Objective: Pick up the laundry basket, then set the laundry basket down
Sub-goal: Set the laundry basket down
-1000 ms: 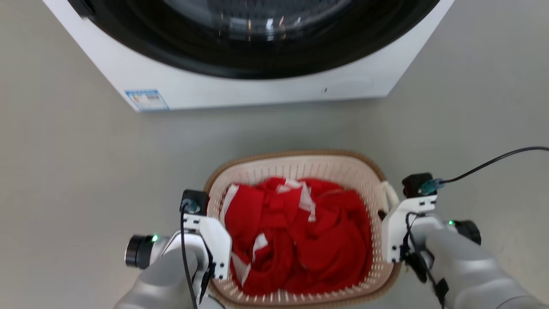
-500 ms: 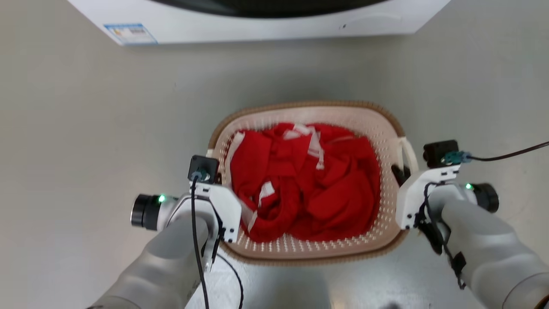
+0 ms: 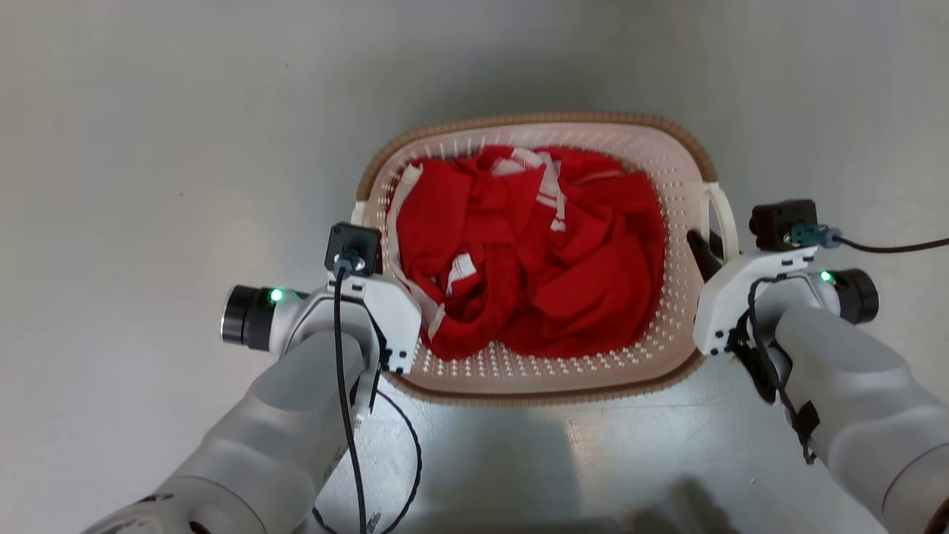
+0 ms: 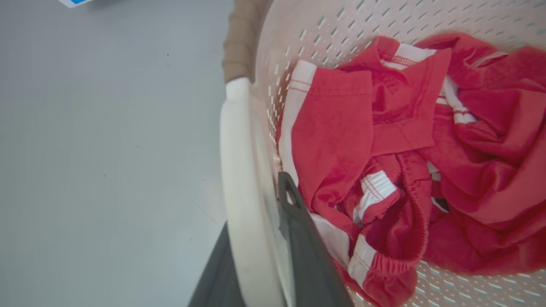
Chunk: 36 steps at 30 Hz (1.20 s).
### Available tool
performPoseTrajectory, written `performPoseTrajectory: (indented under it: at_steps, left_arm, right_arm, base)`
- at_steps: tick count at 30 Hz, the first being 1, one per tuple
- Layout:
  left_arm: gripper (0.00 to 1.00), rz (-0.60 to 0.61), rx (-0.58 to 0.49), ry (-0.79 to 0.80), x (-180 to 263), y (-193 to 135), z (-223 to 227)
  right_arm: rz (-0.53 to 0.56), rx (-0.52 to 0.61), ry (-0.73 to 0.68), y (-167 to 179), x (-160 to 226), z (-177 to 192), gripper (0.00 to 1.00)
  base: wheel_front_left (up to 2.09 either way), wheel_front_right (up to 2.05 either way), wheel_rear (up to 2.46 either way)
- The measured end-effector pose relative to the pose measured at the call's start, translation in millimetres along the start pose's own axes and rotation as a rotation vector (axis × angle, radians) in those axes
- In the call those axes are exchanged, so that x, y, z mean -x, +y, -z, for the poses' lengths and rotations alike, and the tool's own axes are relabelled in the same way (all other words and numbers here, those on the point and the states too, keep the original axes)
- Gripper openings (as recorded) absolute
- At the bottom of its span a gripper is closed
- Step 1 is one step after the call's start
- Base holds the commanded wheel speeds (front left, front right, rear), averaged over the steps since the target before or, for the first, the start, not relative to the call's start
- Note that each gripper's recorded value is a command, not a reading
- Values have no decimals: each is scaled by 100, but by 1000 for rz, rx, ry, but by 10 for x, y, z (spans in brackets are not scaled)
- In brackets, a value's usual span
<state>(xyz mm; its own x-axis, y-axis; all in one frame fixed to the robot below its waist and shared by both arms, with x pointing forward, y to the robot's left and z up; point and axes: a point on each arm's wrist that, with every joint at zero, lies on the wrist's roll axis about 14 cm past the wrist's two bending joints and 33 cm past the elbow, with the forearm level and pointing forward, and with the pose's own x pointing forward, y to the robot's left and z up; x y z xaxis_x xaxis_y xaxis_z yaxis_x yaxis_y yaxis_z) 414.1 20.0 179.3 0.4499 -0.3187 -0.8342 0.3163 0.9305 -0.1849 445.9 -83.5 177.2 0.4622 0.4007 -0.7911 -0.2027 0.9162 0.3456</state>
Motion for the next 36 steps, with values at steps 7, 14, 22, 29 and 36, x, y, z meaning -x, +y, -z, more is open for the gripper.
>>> performPoseTrajectory:
  at_steps: [7, 14, 22, 29, 36]
  left_arm:
    - [0, -8, -2, 6, -116, 44, 41]
    - [0, -7, -3, 4, -197, 69, 72]
    - [0, -2, 3, 7, -218, 64, 101]
    - [100, 13, -2, 9, -220, 94, 135]
    - [100, 33, -4, -11, -202, 58, 84]
  right_arm:
    - [-6, -1, 0, -46, -128, 43, 0]
    - [-11, -2, -2, -72, -218, 82, 0]
    - [-12, 5, 9, -84, -243, 138, 0]
    - [0, 33, -17, -169, -276, 16, 100]
    - [-10, 36, -19, -126, -278, 1, 100]
  base:
    - [0, 0, 0]
    - [0, 0, 0]
    - [0, 0, 0]
    - [0, 0, 0]
    - [0, 0, 0]
